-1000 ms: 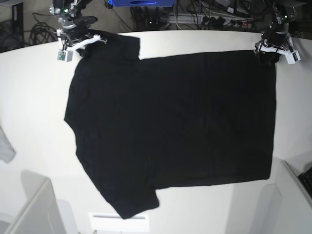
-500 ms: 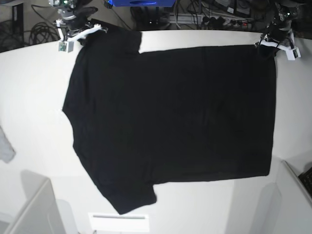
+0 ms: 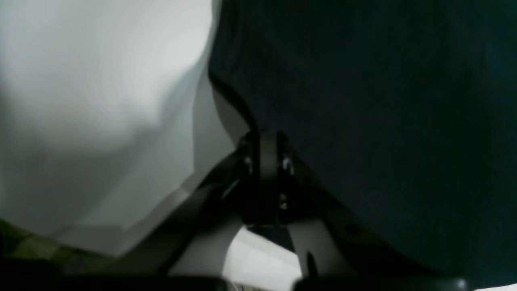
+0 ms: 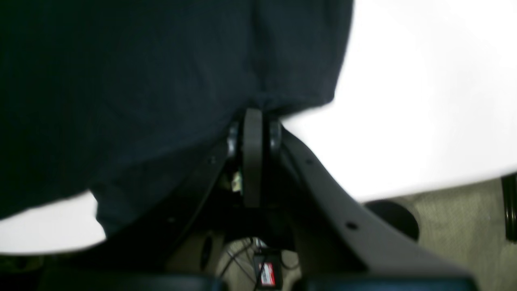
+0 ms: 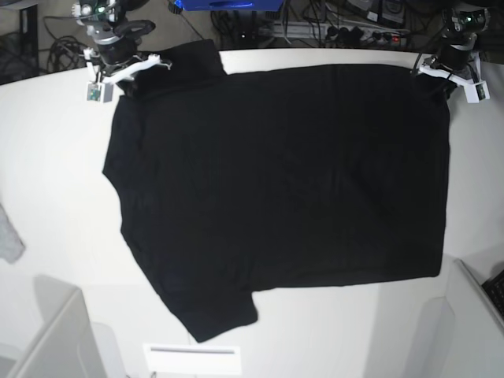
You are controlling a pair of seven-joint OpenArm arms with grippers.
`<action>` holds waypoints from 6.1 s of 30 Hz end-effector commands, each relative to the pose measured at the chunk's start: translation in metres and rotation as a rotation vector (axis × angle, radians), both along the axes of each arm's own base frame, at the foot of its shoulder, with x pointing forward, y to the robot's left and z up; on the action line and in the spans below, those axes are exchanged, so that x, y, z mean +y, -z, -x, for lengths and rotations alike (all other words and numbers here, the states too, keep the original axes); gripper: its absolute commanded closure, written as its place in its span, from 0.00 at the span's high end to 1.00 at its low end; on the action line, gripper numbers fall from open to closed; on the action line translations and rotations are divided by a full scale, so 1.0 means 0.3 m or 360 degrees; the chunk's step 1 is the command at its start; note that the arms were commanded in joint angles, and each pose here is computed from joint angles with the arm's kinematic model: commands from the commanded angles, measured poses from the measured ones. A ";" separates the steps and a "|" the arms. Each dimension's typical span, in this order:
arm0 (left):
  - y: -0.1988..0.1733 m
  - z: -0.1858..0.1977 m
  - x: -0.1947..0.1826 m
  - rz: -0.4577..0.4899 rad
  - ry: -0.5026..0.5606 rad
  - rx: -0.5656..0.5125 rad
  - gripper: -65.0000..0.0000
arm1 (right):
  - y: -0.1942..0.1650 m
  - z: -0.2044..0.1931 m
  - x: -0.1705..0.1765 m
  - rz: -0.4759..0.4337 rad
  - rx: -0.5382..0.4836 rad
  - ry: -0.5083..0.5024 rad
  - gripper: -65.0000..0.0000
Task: Fold the T-shirt properly
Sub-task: 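Lift the shoulders and pull them toward the hem with both grippers, then drag the shirt back toward the robot with both grippers, then release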
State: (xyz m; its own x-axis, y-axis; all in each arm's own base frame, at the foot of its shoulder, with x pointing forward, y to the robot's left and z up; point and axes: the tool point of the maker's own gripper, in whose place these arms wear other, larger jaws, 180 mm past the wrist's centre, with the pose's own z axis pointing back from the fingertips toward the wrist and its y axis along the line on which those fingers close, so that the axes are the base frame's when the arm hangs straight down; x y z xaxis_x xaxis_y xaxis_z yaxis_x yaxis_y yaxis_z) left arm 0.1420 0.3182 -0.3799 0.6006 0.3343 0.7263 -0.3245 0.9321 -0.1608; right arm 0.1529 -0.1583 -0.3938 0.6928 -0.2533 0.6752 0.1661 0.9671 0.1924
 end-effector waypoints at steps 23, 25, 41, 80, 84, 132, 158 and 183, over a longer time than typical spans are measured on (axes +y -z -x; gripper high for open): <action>-0.124 -0.257 0.040 -0.0119 -0.0048 -0.0154 0.00 | -0.180 -0.409 0.036 -0.0042 -0.0242 -0.0101 0.00; -0.136 -0.278 0.046 -0.0153 -0.0049 -0.0168 0.00 | -0.191 -0.449 0.040 -0.0053 -0.0249 -0.0110 0.00; -0.111 -0.374 0.100 -0.0117 -0.0150 -0.0200 0.00 | -0.136 -0.650 0.063 -0.0154 -0.0196 -0.0121 0.00; -0.139 -0.549 0.155 0.0012 -0.0284 -0.0334 0.64 | -0.074 -0.737 -0.060 -0.0122 -0.0227 0.0105 0.50; -0.172 -0.571 0.165 -0.0002 -0.0282 -0.0372 0.68 | -0.150 -0.673 -0.158 -0.0042 -0.0396 0.0383 0.49; 0.138 -0.310 0.151 0.0480 -0.0515 -0.0185 0.68 | 0.142 -0.412 -0.155 -0.0621 -0.0107 0.0990 0.50; 0.210 -0.232 0.153 0.0441 -0.0453 0.0000 0.00 | 0.232 -0.320 -0.182 -0.0571 0.0028 0.1021 0.00; 0.154 0.005 0.136 0.0221 -0.0291 0.0177 0.00 | 0.156 -0.019 -0.236 -0.0373 0.0079 0.1012 0.00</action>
State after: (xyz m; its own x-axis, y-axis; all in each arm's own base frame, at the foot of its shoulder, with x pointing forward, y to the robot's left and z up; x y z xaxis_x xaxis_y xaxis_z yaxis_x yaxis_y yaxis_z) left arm 0.1463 0.3552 -0.4256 0.5715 0.5477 0.6111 -0.5036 0.8220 -0.2658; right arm 0.1633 -0.2271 -0.4416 0.3884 -0.7584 0.5234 0.6961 0.6137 0.3726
